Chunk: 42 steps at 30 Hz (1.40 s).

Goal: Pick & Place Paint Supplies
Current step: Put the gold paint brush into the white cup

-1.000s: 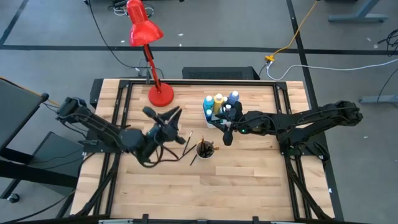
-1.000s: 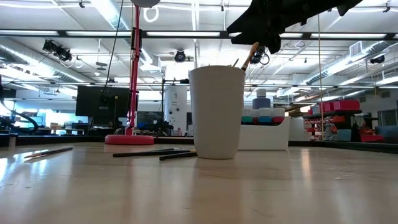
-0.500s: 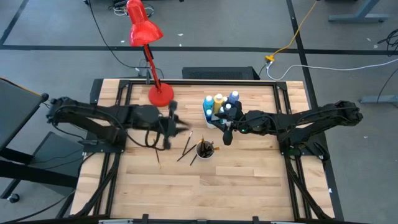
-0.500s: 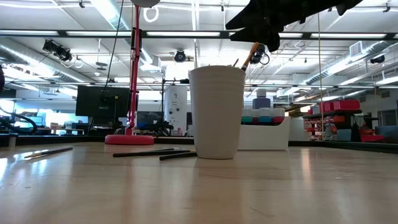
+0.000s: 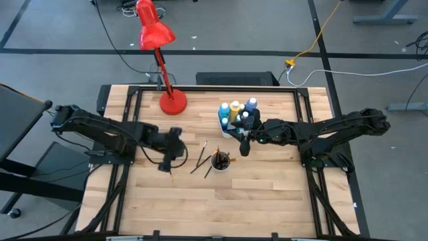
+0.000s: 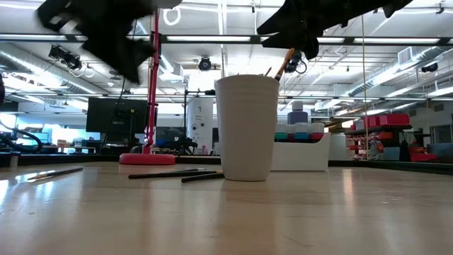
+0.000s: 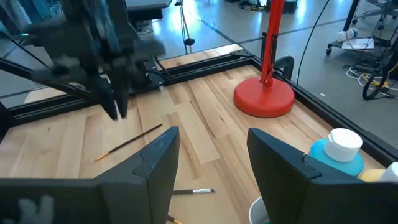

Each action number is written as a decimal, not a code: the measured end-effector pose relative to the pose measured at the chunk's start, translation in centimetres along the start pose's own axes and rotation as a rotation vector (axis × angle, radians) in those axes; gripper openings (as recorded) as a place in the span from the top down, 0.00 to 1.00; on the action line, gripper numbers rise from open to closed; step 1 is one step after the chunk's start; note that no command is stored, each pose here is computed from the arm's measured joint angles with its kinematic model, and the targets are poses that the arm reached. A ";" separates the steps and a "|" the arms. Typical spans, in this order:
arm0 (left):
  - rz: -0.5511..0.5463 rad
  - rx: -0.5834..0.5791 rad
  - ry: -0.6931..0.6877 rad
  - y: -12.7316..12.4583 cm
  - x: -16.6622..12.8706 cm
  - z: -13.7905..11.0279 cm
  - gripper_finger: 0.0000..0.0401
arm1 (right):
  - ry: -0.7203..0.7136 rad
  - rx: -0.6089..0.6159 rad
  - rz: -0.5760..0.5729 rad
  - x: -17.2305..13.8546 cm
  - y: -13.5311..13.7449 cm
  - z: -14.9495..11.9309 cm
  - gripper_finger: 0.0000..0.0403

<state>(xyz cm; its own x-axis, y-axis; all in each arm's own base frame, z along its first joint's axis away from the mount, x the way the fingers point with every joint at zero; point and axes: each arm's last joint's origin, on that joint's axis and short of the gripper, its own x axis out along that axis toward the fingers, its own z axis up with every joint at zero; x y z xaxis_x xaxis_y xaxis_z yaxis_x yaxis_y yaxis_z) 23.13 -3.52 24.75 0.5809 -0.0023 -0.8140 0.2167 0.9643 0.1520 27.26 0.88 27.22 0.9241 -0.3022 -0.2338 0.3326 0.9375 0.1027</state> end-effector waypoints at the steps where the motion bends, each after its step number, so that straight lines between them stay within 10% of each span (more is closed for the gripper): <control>1: -0.013 0.002 0.046 -0.4 0.5 -0.9 0.83 | -0.002 0.001 0.001 0.0 0.0 0.0 0.52; 13: -0.120 0.152 0.245 -4.3 3.8 -7.3 0.83 | 0.001 0.018 0.000 0.0 0.0 0.0 0.52; 29: -0.160 0.524 0.290 -6.0 8.1 -7.9 0.83 | 0.001 0.000 -0.001 0.0 0.0 0.0 0.52; 42: -0.182 0.454 0.229 -6.2 8.8 -7.3 0.87 | 0.000 0.000 -0.001 0.0 0.0 0.0 0.52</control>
<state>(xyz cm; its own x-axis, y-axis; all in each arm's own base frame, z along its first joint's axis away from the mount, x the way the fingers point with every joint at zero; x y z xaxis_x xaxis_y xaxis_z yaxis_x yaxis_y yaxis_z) 21.16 -7.57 12.57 0.3274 -0.0524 -0.9434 0.6447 0.7423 0.1825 27.26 0.87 27.21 0.9238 -0.3030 -0.2342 0.3334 0.9372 0.1026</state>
